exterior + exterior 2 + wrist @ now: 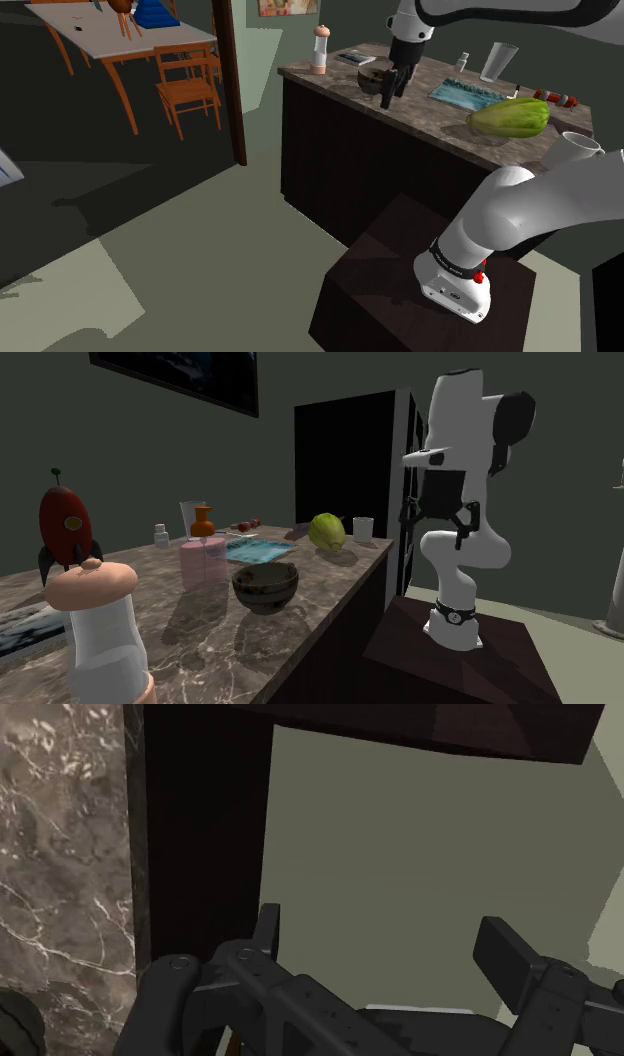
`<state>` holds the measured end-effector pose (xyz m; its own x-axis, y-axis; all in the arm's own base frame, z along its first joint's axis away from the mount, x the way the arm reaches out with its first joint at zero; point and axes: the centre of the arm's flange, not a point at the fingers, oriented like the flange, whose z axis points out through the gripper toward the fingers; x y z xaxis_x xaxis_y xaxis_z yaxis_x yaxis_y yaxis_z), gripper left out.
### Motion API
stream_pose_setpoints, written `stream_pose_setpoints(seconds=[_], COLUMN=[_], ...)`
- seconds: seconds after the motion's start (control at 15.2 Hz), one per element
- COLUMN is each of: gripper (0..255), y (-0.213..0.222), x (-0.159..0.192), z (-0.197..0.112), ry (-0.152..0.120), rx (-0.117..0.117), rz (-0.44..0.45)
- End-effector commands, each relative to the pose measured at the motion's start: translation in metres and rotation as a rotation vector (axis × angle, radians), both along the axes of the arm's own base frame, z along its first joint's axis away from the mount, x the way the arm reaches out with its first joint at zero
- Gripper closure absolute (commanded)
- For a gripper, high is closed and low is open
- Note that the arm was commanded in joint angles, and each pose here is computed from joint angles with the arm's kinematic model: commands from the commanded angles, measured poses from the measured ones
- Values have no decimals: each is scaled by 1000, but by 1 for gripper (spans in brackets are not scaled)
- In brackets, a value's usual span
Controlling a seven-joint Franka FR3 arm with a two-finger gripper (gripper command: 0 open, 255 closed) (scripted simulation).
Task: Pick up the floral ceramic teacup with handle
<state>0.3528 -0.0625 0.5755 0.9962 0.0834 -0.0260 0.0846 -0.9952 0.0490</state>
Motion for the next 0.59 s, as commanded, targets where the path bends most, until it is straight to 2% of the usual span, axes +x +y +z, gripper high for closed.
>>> stream_pose_setpoints(seconds=[0.0, 0.53], gripper=[0, 0], y=[-21, -99], x=[14, 76], z=[-1, -16], ry=[-8, -36], rx=[-6, -27], rz=[8, 36])
